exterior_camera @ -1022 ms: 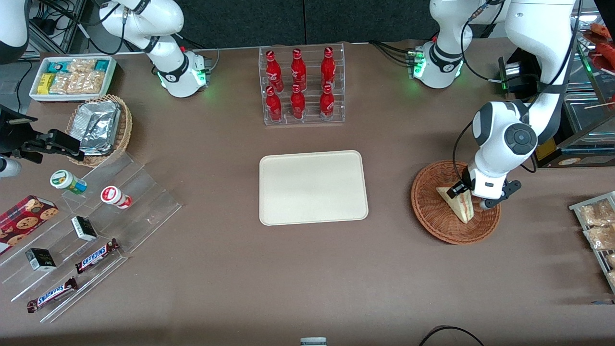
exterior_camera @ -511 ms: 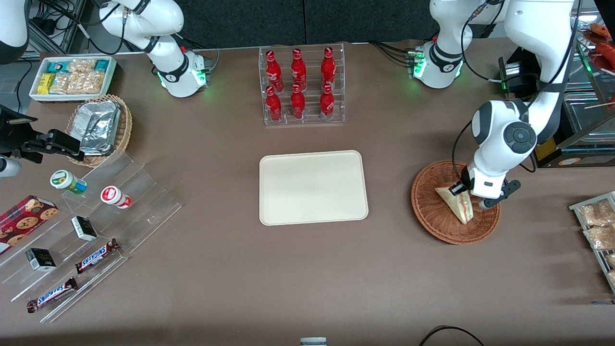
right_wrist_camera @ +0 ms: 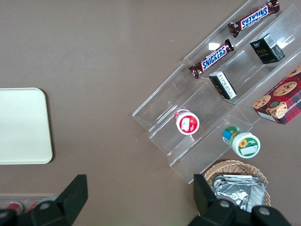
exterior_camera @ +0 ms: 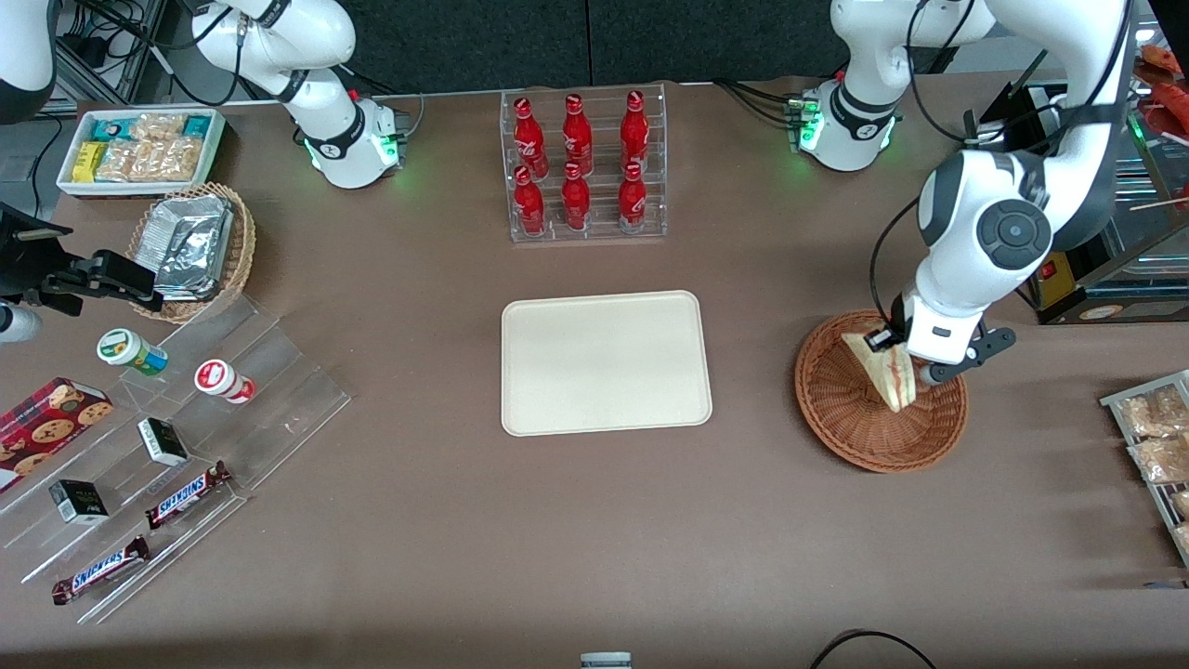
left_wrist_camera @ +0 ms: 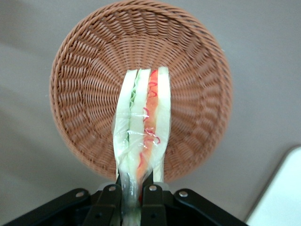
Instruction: Place sandwich from basket to tray
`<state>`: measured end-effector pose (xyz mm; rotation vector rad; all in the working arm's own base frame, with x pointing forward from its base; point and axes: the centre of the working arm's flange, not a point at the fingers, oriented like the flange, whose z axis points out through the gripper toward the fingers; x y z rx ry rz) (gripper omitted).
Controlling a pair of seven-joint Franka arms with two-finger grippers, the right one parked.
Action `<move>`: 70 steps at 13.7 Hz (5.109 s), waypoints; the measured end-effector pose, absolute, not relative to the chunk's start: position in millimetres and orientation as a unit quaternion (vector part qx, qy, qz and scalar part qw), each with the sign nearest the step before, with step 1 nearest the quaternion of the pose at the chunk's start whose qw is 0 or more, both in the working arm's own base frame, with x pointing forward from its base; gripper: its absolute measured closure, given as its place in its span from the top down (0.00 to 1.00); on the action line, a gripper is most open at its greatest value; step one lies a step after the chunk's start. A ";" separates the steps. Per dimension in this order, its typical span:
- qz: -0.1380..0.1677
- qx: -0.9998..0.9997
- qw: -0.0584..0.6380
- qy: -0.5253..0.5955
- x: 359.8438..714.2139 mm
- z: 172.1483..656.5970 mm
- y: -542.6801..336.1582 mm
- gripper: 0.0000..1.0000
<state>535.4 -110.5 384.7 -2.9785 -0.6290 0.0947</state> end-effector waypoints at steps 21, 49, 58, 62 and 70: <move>0.063 -0.998 0.006 -0.022 490.8 329.8 -478.0 0.15; 0.026 -0.997 0.004 -0.072 489.1 303.8 -506.5 1.00; 0.022 -0.984 0.035 -0.173 536.5 452.4 -389.1 1.00; 0.057 -0.986 0.053 -0.150 556.4 508.0 -293.5 1.00; 0.110 -0.991 0.047 -0.058 559.3 575.3 -136.9 1.00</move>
